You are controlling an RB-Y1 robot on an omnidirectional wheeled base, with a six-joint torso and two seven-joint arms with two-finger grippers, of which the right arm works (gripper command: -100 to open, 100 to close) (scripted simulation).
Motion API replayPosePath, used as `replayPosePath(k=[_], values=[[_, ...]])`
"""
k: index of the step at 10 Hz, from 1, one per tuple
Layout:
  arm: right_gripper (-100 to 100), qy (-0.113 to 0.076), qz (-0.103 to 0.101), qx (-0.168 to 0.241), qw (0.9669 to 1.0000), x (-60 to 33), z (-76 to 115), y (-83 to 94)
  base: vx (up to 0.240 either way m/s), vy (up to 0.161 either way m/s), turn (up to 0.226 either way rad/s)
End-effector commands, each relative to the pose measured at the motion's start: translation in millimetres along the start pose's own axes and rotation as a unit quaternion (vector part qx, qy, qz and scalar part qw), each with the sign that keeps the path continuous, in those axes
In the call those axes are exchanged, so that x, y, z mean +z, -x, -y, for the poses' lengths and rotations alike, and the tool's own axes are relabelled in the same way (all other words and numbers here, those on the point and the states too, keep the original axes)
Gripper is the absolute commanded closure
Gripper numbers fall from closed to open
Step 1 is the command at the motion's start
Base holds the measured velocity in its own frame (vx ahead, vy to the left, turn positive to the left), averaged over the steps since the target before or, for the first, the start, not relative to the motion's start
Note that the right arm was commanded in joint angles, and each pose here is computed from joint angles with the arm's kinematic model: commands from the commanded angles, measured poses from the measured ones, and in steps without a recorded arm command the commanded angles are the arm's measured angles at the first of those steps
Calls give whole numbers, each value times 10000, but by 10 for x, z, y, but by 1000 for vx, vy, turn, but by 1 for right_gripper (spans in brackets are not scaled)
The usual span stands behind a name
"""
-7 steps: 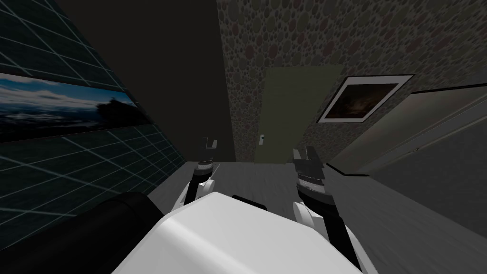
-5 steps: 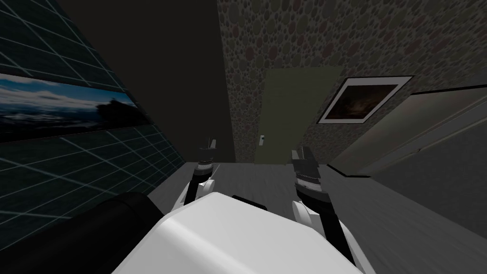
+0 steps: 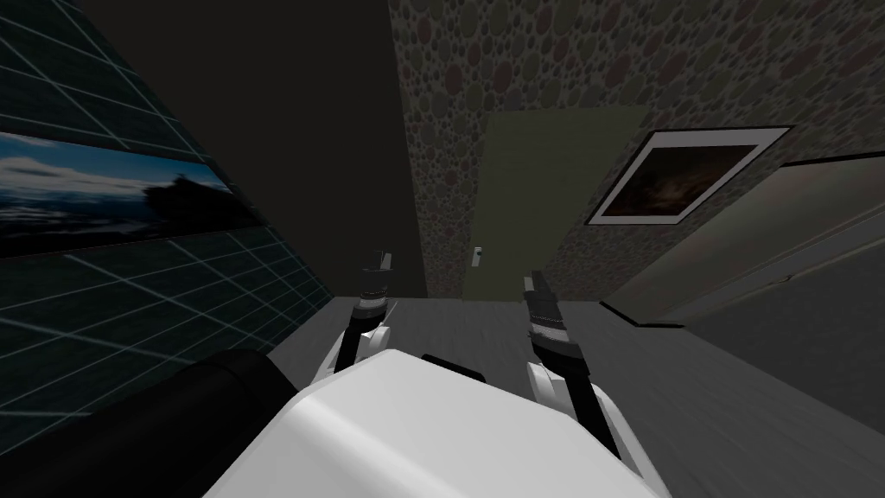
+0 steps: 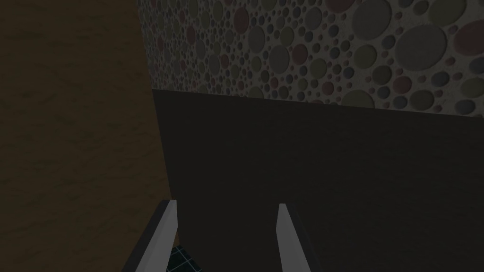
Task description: Pull the door open
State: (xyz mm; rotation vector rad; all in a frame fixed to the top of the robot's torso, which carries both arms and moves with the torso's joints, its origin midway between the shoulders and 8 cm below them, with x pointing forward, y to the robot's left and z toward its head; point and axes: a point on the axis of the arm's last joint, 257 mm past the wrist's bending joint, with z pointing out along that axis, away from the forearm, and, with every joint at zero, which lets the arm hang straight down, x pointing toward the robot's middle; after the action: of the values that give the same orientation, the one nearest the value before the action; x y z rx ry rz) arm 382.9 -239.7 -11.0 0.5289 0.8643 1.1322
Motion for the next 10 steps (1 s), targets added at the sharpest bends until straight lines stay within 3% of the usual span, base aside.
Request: replayPosePath(k=[1,3,6,10], values=[[-100,-75,-82,-217,9997,15,111,-41,105,12,8],[-100,-170,-186,-475,9986,4,251,-99,92,20,2],[-100,-359,-420,-1023,9932,-28,547,-215,125,8,7],[-100,-543,-685,-1605,9832,-75,864,-327,106,11,4]])
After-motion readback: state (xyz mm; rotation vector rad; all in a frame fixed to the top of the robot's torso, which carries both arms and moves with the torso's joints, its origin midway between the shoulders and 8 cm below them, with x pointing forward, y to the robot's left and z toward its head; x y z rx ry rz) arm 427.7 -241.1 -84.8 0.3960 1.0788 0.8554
